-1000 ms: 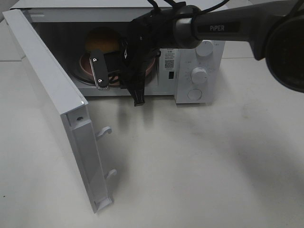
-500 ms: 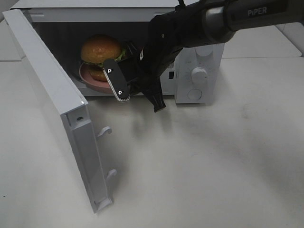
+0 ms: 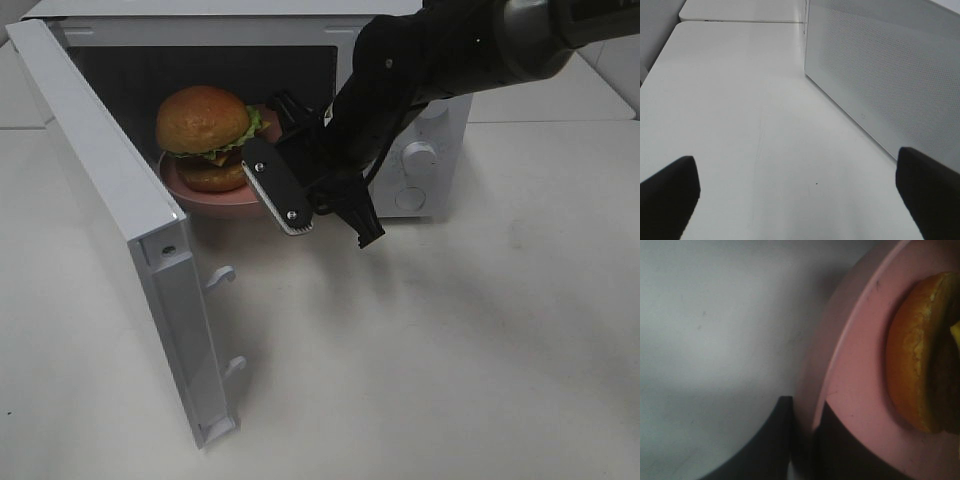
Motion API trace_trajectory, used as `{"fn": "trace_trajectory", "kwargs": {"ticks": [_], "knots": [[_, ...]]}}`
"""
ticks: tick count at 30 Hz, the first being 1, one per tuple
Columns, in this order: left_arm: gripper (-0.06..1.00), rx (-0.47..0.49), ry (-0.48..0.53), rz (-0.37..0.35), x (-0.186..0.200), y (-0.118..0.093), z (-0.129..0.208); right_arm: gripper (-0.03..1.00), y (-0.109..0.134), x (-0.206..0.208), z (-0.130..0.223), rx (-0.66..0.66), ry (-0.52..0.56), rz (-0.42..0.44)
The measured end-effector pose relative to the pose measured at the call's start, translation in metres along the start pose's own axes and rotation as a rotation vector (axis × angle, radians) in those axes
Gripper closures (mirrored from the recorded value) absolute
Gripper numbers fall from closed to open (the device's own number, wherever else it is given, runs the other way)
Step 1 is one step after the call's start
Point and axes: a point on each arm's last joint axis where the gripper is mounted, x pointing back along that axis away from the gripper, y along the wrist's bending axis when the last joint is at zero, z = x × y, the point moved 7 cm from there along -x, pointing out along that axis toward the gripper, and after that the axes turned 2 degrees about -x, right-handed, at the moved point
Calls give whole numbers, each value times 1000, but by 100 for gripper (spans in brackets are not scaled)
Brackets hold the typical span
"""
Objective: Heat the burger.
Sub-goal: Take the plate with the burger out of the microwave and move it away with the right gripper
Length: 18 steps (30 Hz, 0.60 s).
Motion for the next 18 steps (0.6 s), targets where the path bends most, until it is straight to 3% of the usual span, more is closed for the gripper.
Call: {"fn": "trace_trajectory", "kwargs": {"ticks": [18], "knots": [[-4,0,0,0,0,0,0,86,43,67,-5,-5,-14,26]]}}
